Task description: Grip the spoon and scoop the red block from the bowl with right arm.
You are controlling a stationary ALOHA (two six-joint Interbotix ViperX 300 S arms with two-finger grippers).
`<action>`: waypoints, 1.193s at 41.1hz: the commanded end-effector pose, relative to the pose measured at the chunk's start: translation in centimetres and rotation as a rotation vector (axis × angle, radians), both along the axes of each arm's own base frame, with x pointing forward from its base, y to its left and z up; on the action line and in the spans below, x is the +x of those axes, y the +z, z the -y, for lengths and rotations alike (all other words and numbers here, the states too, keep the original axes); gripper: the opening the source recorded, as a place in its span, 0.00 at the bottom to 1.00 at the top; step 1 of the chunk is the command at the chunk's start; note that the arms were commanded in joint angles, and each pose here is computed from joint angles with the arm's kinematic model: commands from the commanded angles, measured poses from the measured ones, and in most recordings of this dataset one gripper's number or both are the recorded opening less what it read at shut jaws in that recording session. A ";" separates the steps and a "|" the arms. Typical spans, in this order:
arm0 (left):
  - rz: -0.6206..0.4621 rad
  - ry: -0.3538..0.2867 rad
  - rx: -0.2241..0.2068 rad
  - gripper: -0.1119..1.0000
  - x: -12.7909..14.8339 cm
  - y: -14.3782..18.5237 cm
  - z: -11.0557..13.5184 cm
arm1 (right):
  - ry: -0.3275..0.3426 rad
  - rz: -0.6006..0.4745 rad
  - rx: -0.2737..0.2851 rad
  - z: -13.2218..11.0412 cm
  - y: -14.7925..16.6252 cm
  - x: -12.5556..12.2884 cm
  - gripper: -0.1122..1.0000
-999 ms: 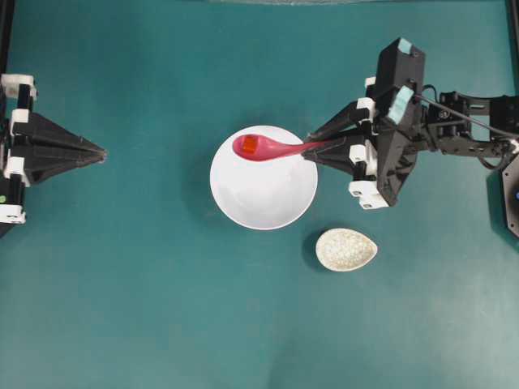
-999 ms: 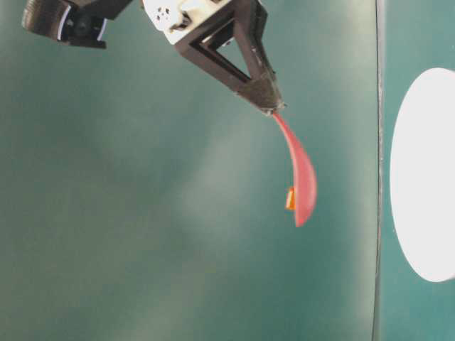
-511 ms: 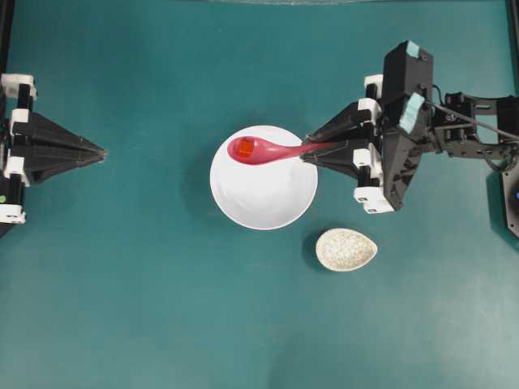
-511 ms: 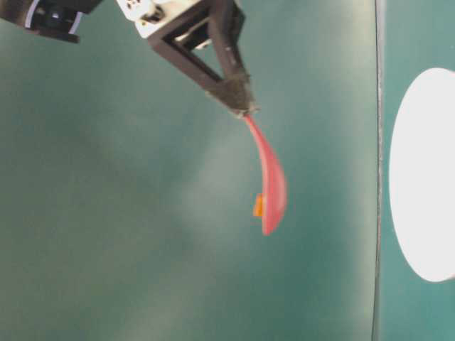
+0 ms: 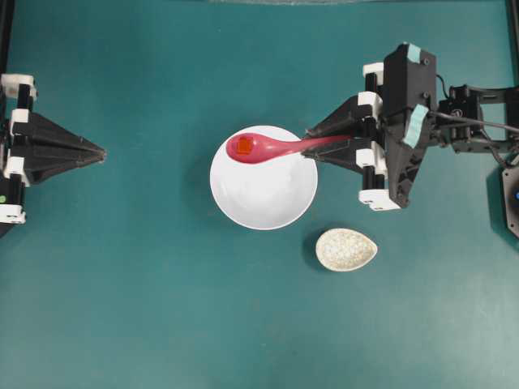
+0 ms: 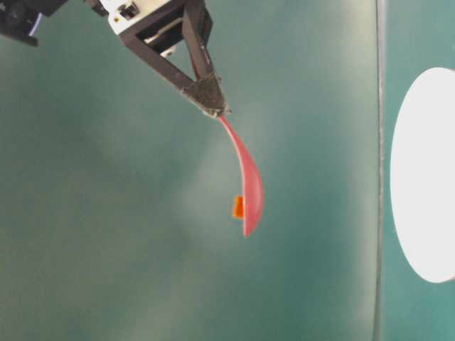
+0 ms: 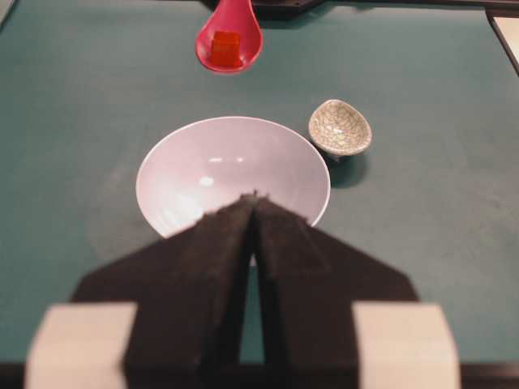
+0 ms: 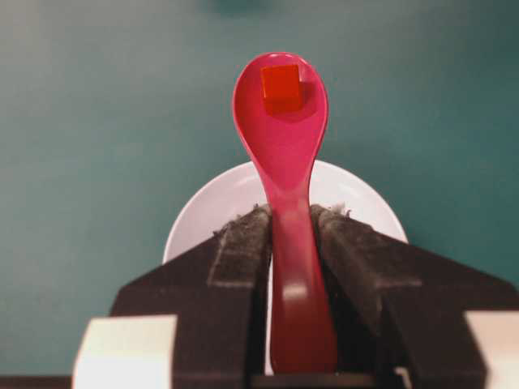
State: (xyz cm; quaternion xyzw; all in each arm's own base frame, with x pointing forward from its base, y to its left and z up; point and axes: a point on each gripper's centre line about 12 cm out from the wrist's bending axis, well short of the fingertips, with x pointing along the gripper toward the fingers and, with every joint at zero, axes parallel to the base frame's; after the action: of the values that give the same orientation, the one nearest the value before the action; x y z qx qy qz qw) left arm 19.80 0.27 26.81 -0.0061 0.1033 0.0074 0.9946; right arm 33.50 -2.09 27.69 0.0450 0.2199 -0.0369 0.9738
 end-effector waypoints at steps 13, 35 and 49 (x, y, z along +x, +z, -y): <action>0.029 0.002 -0.004 0.10 0.3 1.2 0.0 | 0.006 0.047 -0.013 -0.1 1.7 0.1 0.32; 0.026 0.003 -0.007 0.10 0.2 1.2 0.0 | 0.003 0.047 -0.005 -0.1 1.7 0.1 0.32; 0.020 0.003 -0.006 0.10 0.2 1.1 0.0 | 0.002 0.051 0.001 -0.1 1.7 0.1 0.32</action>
State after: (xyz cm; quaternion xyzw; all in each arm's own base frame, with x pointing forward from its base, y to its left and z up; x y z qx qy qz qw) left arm 19.71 0.30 26.76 -0.0084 0.1071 0.0085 0.9942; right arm 33.51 -2.10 27.62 0.0457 0.2213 -0.0374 0.9734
